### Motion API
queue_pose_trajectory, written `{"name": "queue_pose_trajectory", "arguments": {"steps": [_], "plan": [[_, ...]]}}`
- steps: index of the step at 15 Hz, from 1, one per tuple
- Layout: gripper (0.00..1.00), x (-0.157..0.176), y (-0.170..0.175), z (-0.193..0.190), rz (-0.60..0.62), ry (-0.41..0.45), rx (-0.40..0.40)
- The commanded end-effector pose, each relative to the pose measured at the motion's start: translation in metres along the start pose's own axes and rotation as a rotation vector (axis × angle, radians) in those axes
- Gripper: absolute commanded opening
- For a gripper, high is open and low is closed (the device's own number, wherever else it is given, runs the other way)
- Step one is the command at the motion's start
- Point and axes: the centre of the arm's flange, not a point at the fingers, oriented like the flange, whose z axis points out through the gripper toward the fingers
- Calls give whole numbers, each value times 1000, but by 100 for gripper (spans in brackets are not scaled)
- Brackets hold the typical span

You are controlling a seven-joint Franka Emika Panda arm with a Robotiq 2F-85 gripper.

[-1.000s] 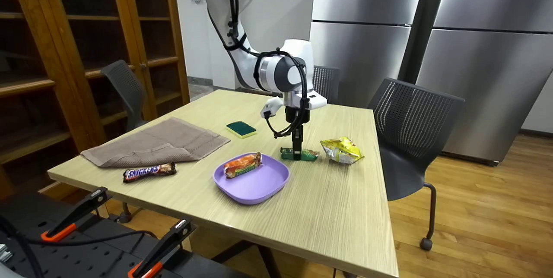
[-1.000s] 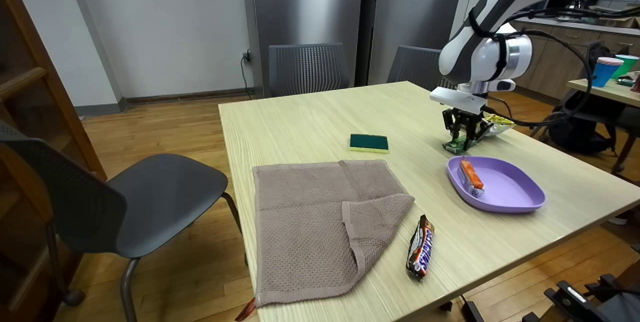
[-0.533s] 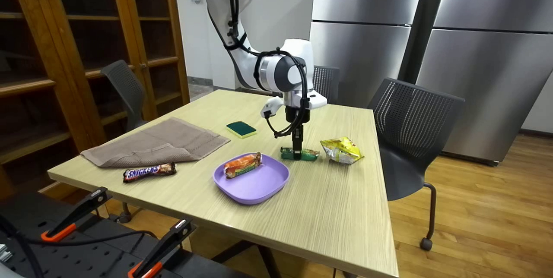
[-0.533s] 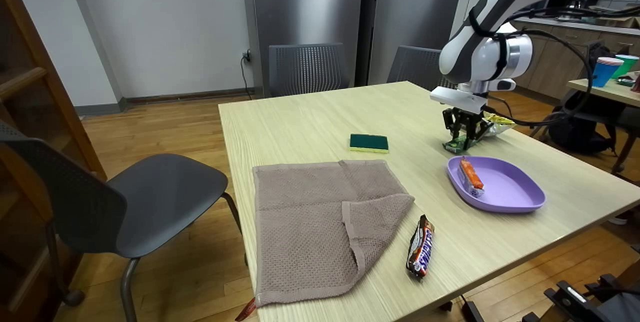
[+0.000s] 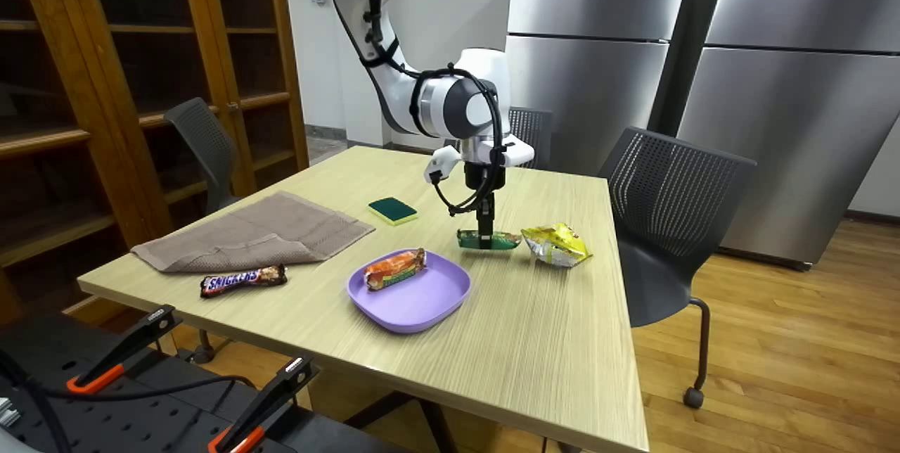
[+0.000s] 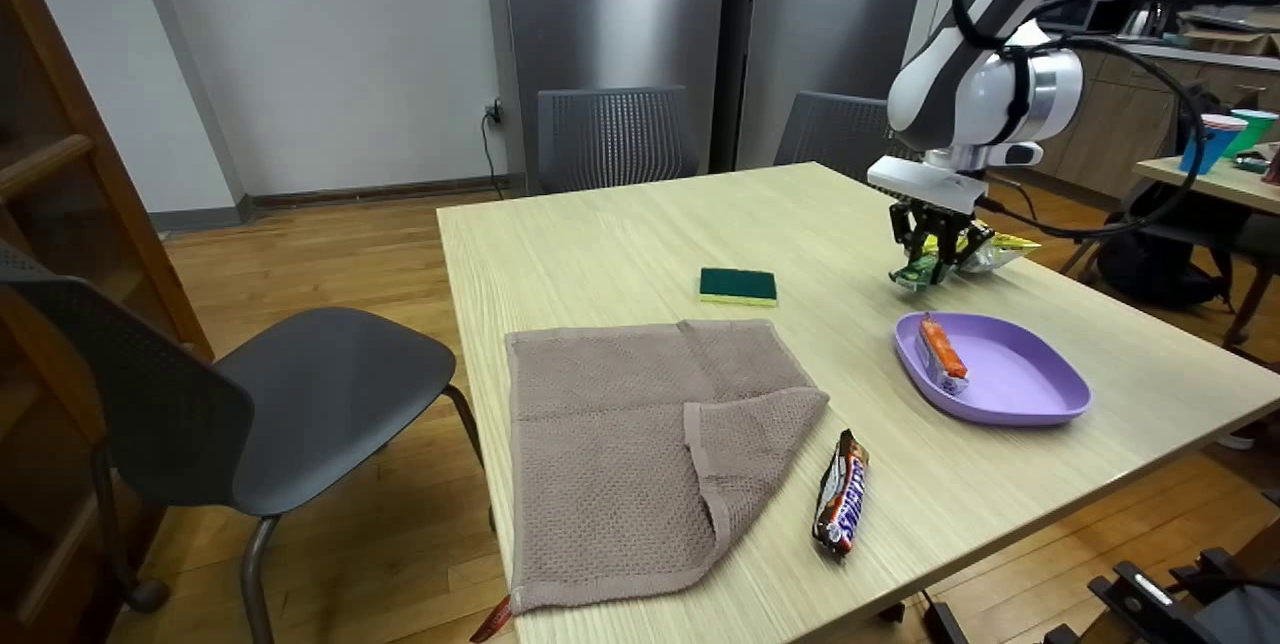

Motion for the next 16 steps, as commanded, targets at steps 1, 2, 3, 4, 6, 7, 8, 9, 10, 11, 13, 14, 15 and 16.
{"name": "queue_pose_trajectory", "arguments": {"steps": [1, 2, 3, 4, 6, 7, 8, 9, 10, 11, 13, 14, 15, 16], "plan": [[12, -17, 28, -26, -61, -12, 47], [12, -21, 32, -29, -81, -7, 55], [12, -26, 37, -31, -103, -1, 61], [12, -30, 40, -33, -123, 2, 67], [12, -38, 49, -38, -167, 2, 73], [12, -41, 54, -41, -188, 2, 76], [12, -45, 58, -44, -211, 4, 80], [12, -48, 63, -47, -230, 8, 84], [12, -51, 67, -50, -250, 10, 87], [12, -53, 72, -52, -270, 11, 87], [12, -57, 81, -57, -314, 9, 81], [12, -60, 86, -58, -334, 6, 76], [12, -63, 91, -59, -355, 2, 70], [12, -67, 96, -59, -373, -2, 65]]}}
